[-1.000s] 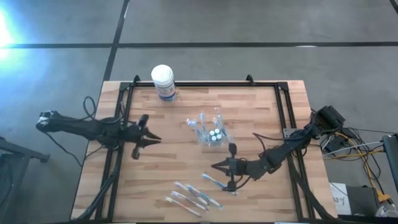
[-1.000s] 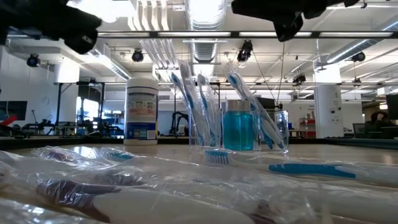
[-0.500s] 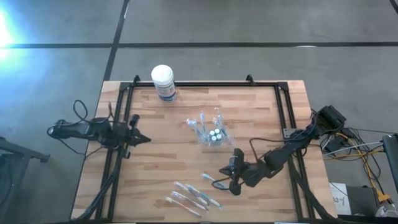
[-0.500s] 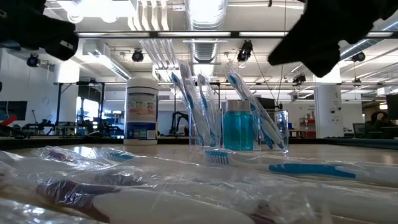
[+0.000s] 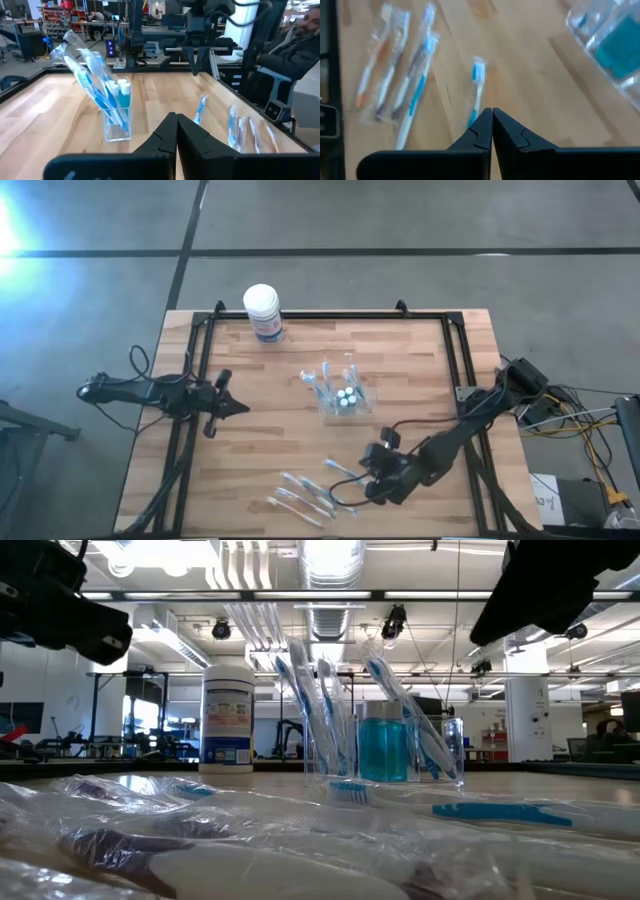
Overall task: Pick & Place toothbrushing station
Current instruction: Put the blue toothbrush into the transparent organizer
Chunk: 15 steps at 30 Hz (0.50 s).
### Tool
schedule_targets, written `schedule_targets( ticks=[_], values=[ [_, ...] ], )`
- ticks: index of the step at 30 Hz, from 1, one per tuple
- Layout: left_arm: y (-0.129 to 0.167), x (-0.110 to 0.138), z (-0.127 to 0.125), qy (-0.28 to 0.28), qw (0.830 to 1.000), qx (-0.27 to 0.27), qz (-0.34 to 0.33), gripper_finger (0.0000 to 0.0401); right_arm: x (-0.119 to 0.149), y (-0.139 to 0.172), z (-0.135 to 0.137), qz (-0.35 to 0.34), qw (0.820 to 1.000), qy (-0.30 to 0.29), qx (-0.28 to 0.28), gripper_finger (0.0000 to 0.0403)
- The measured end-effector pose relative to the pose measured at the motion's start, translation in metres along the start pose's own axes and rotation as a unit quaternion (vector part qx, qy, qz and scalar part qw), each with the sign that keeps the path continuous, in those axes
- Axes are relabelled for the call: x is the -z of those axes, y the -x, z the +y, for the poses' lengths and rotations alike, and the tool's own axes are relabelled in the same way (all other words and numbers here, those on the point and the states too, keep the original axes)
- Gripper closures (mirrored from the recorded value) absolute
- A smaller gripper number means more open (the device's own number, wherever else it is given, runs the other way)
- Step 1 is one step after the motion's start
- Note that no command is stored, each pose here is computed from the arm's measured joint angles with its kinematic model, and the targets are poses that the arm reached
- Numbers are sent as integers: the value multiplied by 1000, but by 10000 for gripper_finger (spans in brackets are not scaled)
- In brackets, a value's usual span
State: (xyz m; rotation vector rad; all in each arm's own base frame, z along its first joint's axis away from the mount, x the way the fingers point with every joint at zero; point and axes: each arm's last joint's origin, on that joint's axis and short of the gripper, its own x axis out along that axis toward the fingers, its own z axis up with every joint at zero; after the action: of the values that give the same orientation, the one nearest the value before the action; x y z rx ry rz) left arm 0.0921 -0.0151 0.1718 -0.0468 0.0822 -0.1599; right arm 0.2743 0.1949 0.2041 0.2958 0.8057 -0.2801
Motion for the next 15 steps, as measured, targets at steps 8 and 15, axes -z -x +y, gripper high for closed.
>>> schedule_targets(
  ticks=[8,15],
  values=[
    [0,0,0,14,1000,0,2,392,-3,-23,30,62,998,2,-16,337],
    [0,0,0,15,1000,0,-1,389,-4,-49,46,101,994,12,36,253]
  ],
)
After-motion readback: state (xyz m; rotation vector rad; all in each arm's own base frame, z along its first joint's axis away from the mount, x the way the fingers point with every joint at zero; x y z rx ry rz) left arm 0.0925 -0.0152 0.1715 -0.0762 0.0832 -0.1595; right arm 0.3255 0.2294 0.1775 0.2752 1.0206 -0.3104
